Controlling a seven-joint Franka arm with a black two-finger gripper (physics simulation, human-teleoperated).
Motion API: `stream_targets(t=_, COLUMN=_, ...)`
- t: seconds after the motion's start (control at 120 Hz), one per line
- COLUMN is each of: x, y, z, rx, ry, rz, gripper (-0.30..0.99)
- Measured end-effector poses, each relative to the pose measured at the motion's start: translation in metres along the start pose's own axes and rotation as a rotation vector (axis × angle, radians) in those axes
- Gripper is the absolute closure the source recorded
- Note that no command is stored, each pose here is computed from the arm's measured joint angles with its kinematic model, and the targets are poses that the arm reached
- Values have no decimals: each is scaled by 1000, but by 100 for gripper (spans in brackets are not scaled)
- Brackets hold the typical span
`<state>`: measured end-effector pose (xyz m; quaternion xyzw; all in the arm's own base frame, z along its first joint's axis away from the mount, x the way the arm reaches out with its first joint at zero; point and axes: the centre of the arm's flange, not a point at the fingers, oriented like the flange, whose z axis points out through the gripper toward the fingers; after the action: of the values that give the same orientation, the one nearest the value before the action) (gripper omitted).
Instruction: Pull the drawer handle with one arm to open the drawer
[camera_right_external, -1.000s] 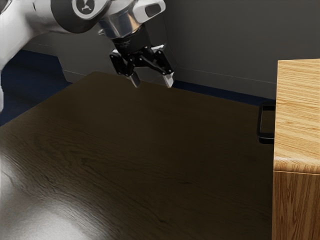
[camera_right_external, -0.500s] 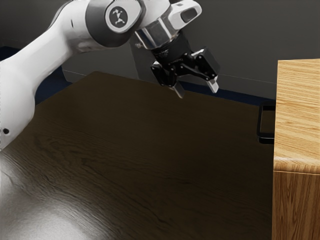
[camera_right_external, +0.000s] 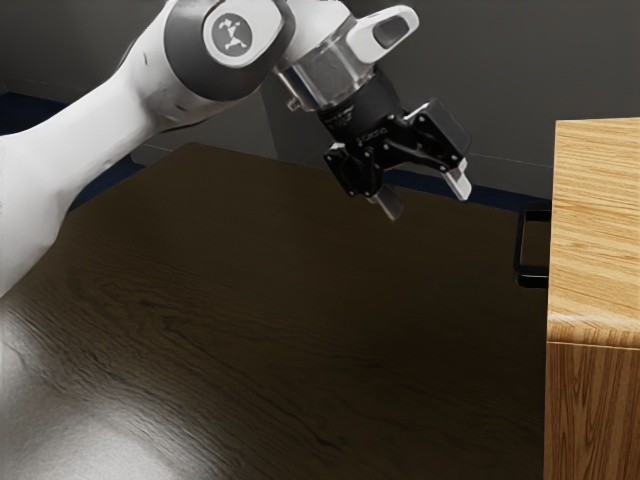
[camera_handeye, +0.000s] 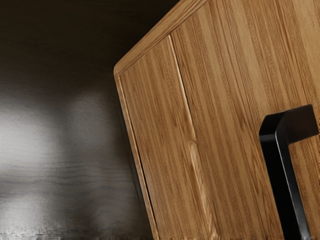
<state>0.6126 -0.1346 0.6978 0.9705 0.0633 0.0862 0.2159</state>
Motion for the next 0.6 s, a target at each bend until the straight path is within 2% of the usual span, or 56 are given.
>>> stream_targets(t=0.317, x=-13, y=0, z=11, rx=-32, ry=-64, rz=-70, gripper=0)
stream_targets(t=0.6, x=-13, y=17, z=30, rx=-53, ry=-66, rz=-85, gripper=0)
